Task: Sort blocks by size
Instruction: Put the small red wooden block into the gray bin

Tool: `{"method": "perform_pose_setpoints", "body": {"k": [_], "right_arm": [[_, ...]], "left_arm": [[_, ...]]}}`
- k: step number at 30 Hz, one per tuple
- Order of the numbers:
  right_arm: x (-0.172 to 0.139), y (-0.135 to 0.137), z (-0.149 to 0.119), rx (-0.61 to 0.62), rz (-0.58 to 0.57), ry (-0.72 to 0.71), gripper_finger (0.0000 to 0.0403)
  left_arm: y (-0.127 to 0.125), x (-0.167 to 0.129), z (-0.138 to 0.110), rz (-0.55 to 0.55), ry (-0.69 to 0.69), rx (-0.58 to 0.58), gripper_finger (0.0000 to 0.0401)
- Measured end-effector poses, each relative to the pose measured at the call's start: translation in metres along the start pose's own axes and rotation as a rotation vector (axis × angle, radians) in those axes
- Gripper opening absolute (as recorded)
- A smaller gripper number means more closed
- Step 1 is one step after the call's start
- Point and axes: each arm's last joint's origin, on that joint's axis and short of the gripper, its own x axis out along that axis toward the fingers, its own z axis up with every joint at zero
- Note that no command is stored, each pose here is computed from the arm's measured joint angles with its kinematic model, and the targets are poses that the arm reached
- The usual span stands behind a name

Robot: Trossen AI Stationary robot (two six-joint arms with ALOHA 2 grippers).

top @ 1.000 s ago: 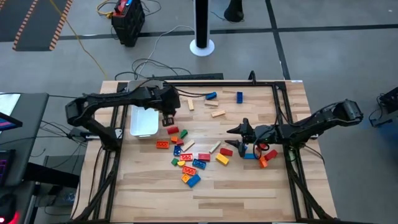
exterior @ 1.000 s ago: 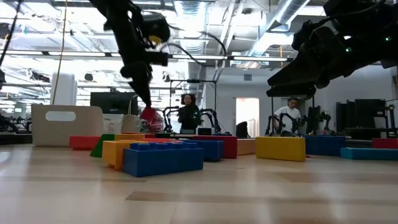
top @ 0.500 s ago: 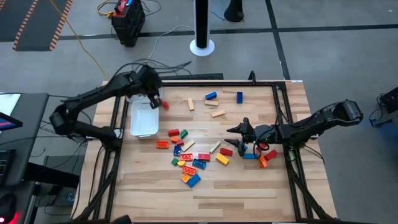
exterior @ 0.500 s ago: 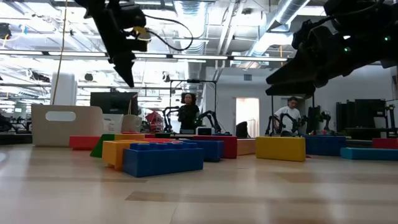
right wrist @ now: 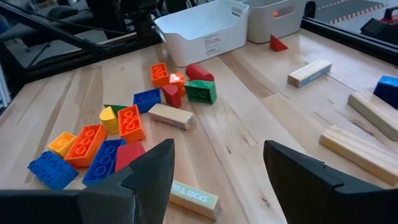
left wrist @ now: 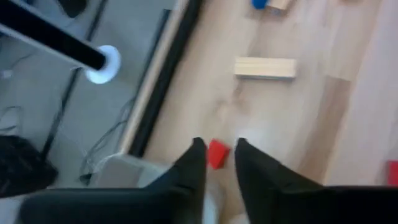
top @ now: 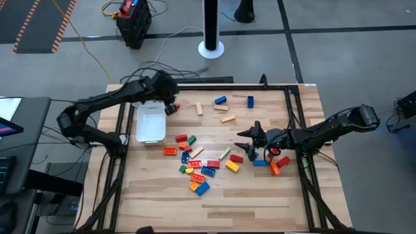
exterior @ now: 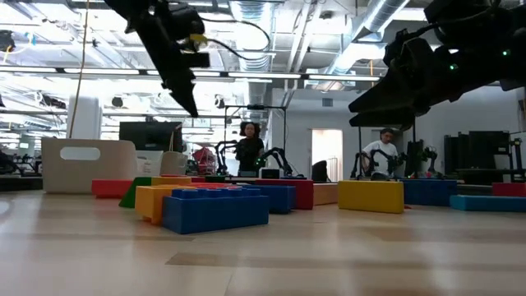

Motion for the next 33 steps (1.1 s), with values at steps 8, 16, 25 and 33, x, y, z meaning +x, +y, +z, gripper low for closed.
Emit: {"method": "perform_pose_setpoints", "body": {"k": [8, 16, 25, 33], "right_arm": [[0.0, 0.001, 0.0, -0.001, 0.005, -0.004, 0.0274], [-0.001, 0.003, -0.002, -0.022, 0.014, 0.015, 0.0274], [-0.001, 0.005, -0.003, -0.028, 0.025, 0.018, 0.0274], [-0.001, 0.005, -0.003, -0.03, 0.025, 0.017, 0.0274]], "left_arm": [[-0.019, 0.065, 0.013, -0.007, 0.16, -0.036, 0.0222], [-0.018, 0.107, 0.033, -0.006, 0.425, 0.061, 0.0243], [-0.031, 0.134, 0.018, -0.089, 0.605, 0.267, 0.0221], [-0.04, 0.156, 0.008, -0.042, 0.699, 0.427, 0.0183]]}}
